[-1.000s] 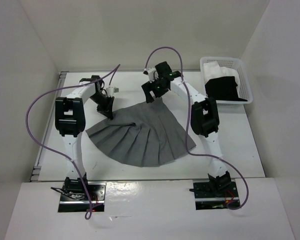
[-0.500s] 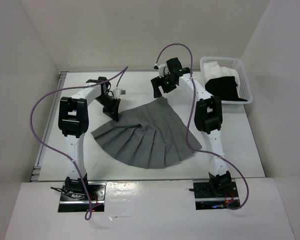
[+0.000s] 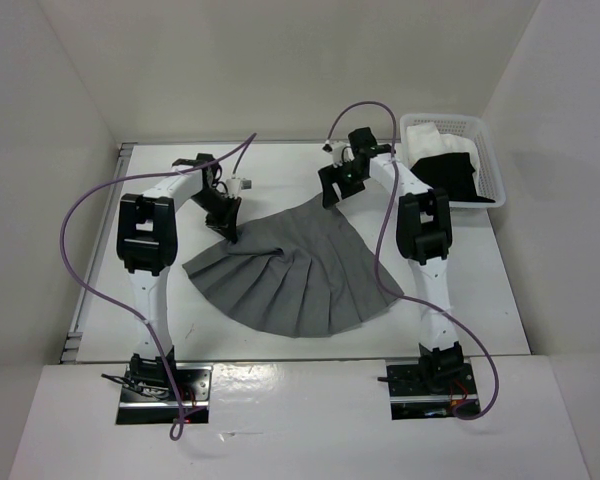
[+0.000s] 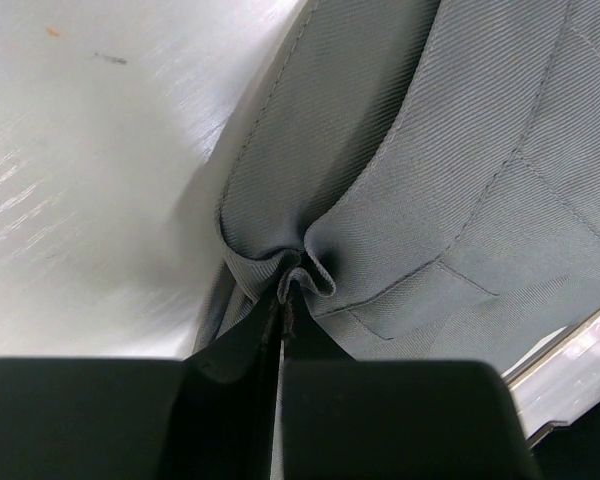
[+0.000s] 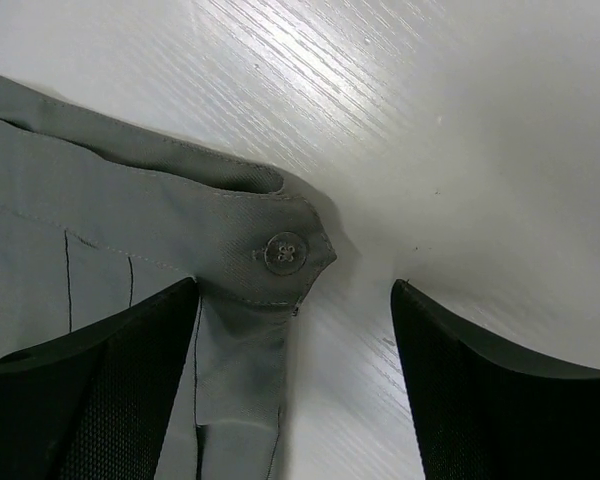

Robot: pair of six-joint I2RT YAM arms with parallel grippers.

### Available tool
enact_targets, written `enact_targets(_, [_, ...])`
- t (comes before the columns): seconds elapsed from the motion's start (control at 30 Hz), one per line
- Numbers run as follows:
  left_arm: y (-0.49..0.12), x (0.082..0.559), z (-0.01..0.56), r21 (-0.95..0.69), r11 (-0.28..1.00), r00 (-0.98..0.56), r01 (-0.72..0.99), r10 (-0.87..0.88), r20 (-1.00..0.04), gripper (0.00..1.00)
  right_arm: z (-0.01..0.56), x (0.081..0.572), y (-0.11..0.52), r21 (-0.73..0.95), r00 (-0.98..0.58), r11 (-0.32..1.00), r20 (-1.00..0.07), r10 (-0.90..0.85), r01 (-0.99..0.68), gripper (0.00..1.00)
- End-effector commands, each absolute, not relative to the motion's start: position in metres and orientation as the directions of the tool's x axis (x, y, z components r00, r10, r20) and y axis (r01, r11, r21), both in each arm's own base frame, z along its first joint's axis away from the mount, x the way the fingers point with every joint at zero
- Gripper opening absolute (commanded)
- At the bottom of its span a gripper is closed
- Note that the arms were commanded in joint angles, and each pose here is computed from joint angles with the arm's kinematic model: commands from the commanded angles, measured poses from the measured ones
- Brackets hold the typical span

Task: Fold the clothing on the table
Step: Fold the skirt

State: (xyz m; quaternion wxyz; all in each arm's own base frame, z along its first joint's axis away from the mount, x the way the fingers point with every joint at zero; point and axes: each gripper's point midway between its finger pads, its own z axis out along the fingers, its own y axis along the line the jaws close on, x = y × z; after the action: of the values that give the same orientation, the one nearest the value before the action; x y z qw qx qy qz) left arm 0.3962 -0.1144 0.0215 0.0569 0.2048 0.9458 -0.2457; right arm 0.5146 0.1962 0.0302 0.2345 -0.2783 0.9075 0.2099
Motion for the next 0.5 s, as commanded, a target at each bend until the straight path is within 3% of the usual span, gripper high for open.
enact_targets(0.0, [-0.117, 0.391, 0.004, -0.429, 0.781, -0.891, 0.454, 0.409, -0.198, 0.0, 0.028, 0.511, 0.201, 0.271, -0.721, 0.73, -0.556, -0.414, -0.628, 0.82])
enact_targets(0.47, [-0.116, 0.392, 0.007, -0.418, 0.785, -0.889, 0.458, 0.41, -0.204, 0.0, 0.017, 0.506, 0.226, 0.384, -0.726, 0.647, -0.551, -0.412, -0.659, 0.71])
